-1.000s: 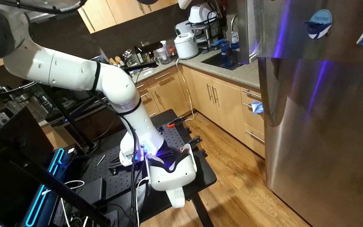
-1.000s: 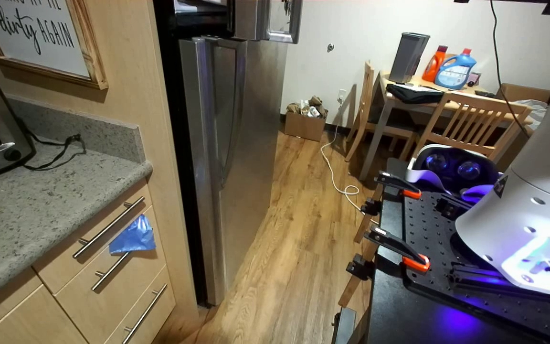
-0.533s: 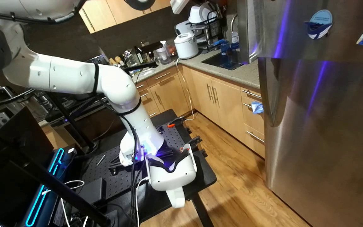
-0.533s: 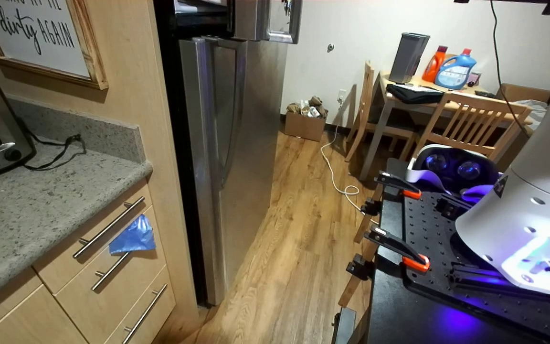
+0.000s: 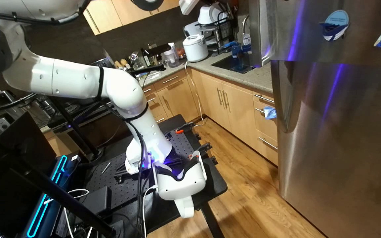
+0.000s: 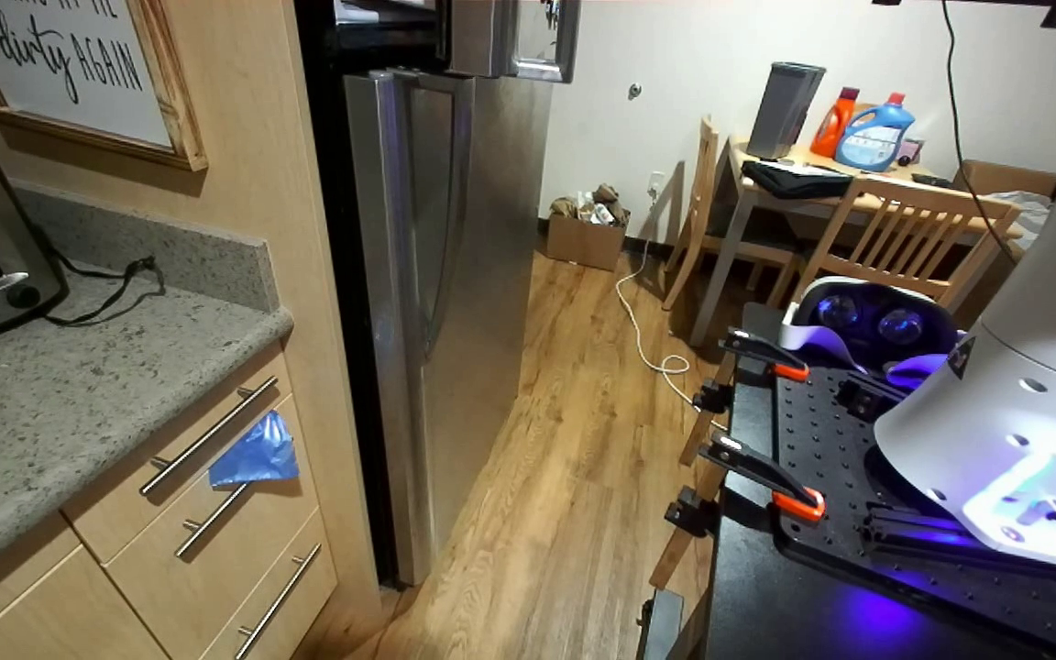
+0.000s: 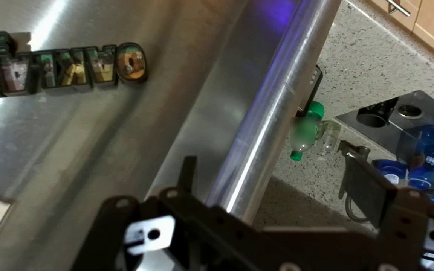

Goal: Open the upper fridge door

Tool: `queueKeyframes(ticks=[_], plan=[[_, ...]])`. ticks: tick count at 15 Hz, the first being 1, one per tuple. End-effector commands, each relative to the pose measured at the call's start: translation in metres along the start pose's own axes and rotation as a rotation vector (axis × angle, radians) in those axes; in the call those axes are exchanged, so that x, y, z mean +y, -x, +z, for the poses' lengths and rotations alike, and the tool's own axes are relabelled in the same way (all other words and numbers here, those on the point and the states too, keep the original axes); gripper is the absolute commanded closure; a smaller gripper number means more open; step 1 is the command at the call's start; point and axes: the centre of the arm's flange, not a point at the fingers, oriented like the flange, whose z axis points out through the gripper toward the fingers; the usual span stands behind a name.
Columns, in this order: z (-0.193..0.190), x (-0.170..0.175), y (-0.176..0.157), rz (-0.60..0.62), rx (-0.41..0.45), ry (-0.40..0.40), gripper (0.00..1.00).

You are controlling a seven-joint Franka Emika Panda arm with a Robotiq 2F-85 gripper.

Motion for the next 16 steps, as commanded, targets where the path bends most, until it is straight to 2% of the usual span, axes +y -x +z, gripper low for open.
queueKeyframes(ticks=[1, 16], plan=[[0.0115, -0.0030, -0.0058, -0.007, -0.016, -0.006, 0.00], [0.0110, -0.0075, -0.0039, -0.018, -0.015, -0.023, 0.00]])
